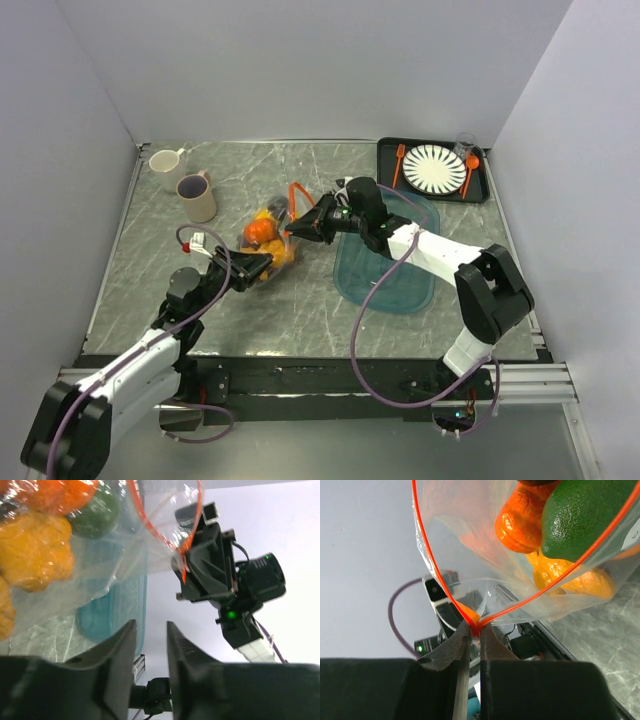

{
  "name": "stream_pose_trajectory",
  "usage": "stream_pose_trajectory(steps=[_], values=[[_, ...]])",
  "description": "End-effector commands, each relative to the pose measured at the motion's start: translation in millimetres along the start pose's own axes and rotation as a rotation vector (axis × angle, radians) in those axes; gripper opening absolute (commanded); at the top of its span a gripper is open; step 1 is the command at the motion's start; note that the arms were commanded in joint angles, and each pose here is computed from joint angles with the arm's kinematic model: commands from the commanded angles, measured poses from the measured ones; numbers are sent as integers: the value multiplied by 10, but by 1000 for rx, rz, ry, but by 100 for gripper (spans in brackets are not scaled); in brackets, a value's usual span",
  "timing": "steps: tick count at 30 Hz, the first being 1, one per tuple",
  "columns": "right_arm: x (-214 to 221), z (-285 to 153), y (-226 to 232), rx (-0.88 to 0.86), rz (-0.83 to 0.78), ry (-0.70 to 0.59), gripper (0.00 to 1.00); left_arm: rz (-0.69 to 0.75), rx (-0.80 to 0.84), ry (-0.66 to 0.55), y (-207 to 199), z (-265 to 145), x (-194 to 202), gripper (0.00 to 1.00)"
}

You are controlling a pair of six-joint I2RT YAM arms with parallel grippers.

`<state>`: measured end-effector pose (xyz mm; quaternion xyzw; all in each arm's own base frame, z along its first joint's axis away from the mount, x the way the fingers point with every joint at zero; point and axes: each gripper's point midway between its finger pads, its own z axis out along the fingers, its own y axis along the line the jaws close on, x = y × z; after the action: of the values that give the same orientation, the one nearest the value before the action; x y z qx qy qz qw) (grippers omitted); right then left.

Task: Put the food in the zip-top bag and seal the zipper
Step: Zip the zipper food storage bag at the center of the board.

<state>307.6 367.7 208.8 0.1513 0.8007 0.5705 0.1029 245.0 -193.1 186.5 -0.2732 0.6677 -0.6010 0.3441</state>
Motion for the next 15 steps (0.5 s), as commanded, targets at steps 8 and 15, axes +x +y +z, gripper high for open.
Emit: stream_pose_trajectory(steps=[8, 15], values=[[175, -224, 177, -37, -82, 5, 4, 23, 166, 33, -486, 379, -97, 64], [163, -235, 174, -22, -101, -2, 5, -59, 179, 76, -543, 440, -59, 73]])
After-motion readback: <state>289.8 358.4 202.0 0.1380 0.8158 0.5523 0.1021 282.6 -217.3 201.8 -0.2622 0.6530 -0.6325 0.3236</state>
